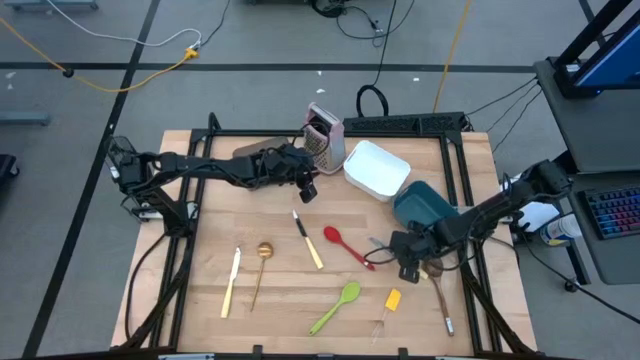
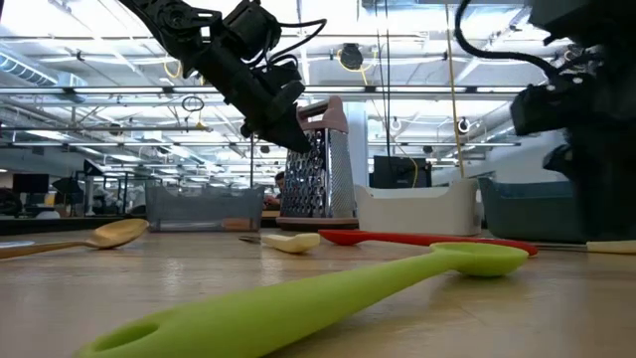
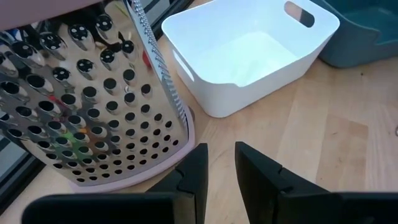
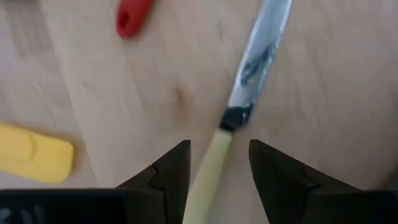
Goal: Pick & Place Kitchen Items
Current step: Put the right yellow table knife into the blue bin
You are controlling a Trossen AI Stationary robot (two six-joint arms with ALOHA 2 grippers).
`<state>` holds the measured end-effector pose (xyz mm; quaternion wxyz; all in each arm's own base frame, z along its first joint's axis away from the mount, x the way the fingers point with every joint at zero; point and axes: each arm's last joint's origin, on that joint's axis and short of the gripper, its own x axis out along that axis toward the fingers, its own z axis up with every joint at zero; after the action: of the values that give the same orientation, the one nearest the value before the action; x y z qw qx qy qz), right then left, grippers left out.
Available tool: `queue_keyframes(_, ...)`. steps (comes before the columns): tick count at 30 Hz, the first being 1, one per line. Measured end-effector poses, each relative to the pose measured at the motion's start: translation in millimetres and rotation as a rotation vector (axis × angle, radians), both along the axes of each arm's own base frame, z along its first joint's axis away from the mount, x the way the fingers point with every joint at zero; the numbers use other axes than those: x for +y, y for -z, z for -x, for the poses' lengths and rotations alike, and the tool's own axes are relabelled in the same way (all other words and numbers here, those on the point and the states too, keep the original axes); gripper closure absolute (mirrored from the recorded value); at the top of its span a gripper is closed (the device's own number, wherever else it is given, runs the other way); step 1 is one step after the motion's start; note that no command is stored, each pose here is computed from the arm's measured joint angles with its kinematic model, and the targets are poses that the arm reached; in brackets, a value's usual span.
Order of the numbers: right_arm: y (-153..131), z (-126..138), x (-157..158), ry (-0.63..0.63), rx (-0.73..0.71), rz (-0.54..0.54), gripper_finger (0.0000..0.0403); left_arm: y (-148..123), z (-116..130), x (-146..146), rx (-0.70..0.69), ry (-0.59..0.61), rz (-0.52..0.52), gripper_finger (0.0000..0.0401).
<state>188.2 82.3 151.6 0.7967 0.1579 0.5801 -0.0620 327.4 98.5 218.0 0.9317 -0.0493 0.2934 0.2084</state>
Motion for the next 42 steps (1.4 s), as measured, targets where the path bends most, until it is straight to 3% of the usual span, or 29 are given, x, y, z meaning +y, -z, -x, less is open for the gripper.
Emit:
queue_keyframes(5, -5.3, -3.6, 0.0, -0.008, -0.007, -0.004, 0.0248, 0.0, 0.0, 0.0, 0.000, 0.000, 0.000, 0.0316)
queue_keyframes(15, -44.0, -21.8, 8.1, 0.020, -0.012, -0.076, 0.0248, -3.1, -2.0, 0.6, -0.038, 0.001, -0.011, 0.0316)
queue_keyframes(21, -23.3, -19.6, -0.6, 0.138, 0.243, -0.104, 0.0248, -3.5, -2.2, 0.6, -0.042, 0.001, -0.012, 0.0316)
queue_keyframes(25, -7.3, -24.3, -4.8, 0.133, 0.337, -0.084, 0.0248, -3.3, -2.1, 0.6, -0.040, 0.001, -0.012, 0.0316)
queue_keyframes(30, 2.0, -31.0, -7.2, 0.136, 0.376, -0.150, 0.0248, -2.8, -1.8, 0.5, -0.034, 0.001, -0.010, 0.0316)
queue_keyframes(38, 4.3, -35.8, -10.0, 0.072, 0.283, -0.040, 0.0251, -2.0, -1.3, 0.4, -0.024, 0.001, -0.007, 0.0316)
queue_keyframes(42, 11.1, -35.3, -11.2, 0.063, 0.235, -0.045, 0.0271, 0.1, 0.0, -0.3, 0.002, 0.003, 0.001, 0.0316)
